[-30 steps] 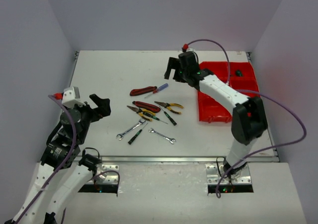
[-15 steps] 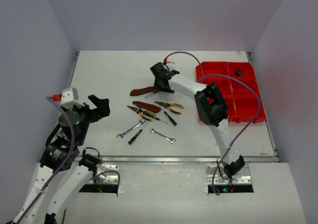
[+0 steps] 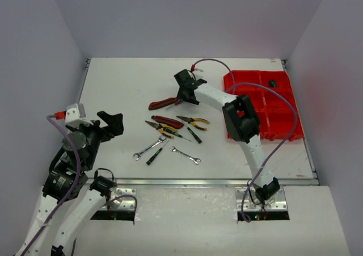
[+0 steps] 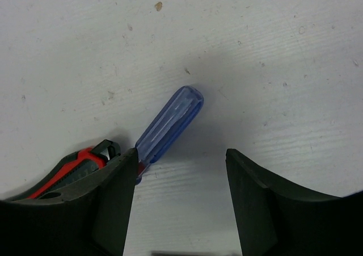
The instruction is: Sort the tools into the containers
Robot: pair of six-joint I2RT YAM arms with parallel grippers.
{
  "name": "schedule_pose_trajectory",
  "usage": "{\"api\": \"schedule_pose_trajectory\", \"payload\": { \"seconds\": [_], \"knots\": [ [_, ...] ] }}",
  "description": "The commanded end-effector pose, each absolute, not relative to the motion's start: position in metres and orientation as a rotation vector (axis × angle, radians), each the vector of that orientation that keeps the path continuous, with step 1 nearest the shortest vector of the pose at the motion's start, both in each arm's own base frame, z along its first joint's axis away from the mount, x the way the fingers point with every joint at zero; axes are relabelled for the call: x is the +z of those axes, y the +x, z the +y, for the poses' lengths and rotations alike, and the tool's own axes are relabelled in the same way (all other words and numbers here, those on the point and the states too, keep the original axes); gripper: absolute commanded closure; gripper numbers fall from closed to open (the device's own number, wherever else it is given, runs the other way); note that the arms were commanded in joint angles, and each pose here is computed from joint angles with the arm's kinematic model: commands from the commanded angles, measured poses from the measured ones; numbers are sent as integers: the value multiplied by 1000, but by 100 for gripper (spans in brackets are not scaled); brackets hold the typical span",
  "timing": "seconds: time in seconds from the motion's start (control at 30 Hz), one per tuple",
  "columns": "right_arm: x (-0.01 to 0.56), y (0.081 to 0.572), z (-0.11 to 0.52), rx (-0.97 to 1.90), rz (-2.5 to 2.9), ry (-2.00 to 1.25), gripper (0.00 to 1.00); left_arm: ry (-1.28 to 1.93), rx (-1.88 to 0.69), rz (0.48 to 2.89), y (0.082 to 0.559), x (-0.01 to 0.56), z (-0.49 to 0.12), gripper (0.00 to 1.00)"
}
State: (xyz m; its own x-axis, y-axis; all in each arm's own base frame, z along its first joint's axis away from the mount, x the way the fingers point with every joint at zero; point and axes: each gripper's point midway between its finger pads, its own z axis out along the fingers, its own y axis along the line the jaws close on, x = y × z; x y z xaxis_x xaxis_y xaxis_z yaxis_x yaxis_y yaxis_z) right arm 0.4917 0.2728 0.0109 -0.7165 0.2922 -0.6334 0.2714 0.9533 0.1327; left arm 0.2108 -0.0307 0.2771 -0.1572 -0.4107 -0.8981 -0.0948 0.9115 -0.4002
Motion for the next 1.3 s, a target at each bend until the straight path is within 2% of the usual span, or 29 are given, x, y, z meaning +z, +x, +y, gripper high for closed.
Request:
{"api": "schedule_pose_trajectory", "payload": {
  "seconds": [0.0,0.17,0.3,0.53,0.63,0.7,0.77,0.87,0.93,1.13,1.27],
  "knots": [
    [37,505,276,111,2322,471,37,-368,-325,1684,213,288,-36,0],
    [22,517,277,87,2367,471,39,-370,-324,1682,212,288,-36,0],
    [7,503,269,50,2412,489,51,-371,-326,1680,211,288,-36,0],
    [-1,487,255,34,2419,485,59,-368,-326,1686,212,287,-37,0],
    [-2,485,258,63,2433,484,71,-371,-326,1681,211,288,-36,0],
    [0,483,259,78,2433,488,73,-373,-327,1679,211,288,-36,0],
    [12,486,263,149,2407,498,77,-376,-327,1675,210,289,-35,0],
    [37,489,265,247,2368,496,94,-373,-328,1679,210,288,-36,0],
    [55,495,268,319,2332,474,99,-374,-328,1680,210,288,-36,0],
    [158,502,251,598,2148,359,100,-378,-330,1677,209,289,-36,0],
    [199,491,162,501,2051,400,100,-380,-335,1668,207,290,-35,0]
  ]
}}
